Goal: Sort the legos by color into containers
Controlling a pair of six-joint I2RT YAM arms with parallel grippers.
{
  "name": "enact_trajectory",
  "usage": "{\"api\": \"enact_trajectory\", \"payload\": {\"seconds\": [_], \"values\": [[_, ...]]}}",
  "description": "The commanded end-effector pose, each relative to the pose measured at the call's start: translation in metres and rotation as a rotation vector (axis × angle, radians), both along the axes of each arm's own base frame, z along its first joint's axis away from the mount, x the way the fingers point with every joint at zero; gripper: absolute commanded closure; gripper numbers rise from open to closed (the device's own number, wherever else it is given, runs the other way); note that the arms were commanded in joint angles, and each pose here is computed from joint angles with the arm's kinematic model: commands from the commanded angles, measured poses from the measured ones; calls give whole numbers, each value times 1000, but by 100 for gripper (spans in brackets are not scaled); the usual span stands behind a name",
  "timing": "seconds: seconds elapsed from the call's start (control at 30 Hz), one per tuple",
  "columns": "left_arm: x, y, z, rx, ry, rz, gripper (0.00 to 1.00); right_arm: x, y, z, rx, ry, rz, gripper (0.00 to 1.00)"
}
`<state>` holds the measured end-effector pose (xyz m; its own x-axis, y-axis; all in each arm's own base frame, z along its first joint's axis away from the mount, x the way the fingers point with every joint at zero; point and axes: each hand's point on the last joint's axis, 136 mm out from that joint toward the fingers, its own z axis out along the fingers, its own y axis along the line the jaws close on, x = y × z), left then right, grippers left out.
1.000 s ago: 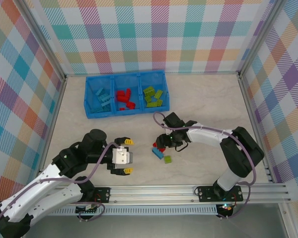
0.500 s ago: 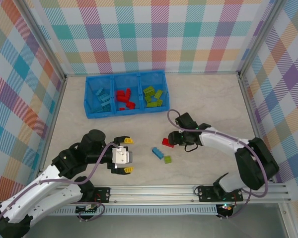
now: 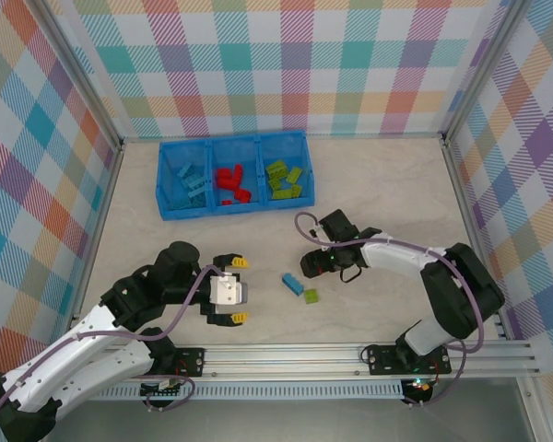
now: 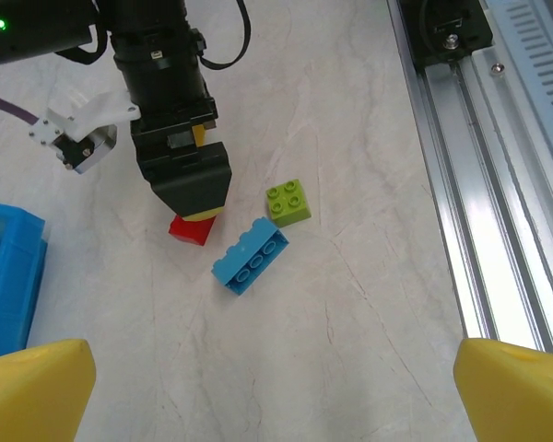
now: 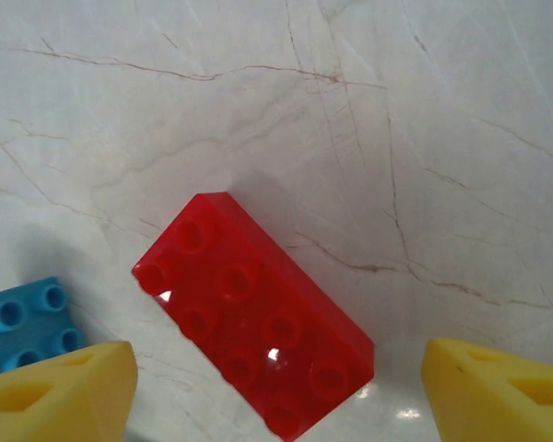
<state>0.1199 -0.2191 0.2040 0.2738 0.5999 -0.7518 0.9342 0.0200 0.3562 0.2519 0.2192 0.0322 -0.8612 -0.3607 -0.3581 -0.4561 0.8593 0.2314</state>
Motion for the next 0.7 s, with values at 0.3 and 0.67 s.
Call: {"api": "enact_trajectory", "payload": {"seconds": [0.3,0.67], "values": [[-7,2,-10,19,-16,-49,0,2,11,-30,-158,82,84,48],[5,3,-8,-13,-28,17,0,33,24,41,-27,-139,-12,83]]}}
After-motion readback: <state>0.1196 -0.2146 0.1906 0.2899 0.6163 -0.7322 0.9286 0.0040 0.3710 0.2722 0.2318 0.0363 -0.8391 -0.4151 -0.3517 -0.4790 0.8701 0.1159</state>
